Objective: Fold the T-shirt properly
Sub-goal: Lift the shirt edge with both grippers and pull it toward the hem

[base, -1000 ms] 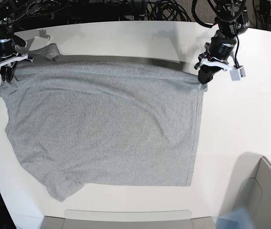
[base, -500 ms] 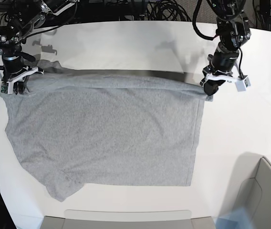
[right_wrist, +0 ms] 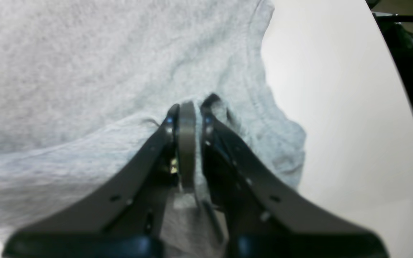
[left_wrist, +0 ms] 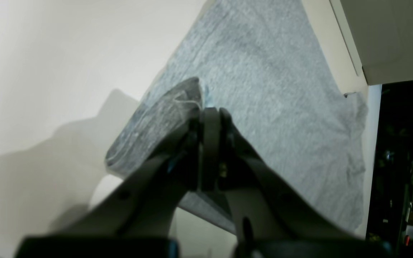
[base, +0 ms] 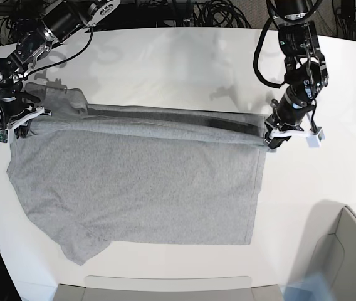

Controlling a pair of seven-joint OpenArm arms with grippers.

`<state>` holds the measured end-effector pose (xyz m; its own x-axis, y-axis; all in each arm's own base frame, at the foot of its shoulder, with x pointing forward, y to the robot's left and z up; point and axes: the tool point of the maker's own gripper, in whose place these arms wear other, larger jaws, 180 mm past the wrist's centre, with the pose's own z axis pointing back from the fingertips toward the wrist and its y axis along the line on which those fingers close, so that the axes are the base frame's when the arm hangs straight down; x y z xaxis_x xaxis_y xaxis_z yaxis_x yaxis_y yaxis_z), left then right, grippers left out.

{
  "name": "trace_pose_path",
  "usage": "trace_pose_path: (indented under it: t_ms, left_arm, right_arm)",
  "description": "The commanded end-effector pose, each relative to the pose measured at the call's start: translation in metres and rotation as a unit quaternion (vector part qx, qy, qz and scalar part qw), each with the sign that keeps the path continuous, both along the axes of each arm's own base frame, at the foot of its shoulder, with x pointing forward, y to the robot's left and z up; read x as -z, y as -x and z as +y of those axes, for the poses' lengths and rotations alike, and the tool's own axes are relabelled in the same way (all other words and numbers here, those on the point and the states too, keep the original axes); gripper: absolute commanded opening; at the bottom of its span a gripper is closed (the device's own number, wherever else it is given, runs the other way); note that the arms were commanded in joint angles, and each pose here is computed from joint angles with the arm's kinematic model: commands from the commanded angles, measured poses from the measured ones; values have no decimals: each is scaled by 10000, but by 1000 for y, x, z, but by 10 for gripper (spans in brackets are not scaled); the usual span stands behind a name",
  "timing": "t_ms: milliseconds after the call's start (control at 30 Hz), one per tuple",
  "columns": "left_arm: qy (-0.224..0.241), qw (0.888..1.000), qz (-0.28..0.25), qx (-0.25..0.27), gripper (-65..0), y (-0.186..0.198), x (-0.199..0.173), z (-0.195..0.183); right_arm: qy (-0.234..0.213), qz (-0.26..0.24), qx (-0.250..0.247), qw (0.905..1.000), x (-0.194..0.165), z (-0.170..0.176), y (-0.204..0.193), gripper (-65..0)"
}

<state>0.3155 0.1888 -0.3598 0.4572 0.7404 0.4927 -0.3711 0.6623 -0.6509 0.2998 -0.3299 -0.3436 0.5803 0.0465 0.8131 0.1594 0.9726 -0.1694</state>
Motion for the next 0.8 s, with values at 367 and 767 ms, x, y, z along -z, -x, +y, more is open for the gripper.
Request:
trace_pose_path:
  t_ms: [367,767]
  left_arm:
    - [167,9996,-181,-154,-650,-53,-6,9]
    - [426,9988,-22,-244,-650,-90,4,10]
  right_arm:
    - [106,-194,-90,9997,-20,-14,-50,-650]
    - [4,-154,-302,9994,-29,-13,-98,-650]
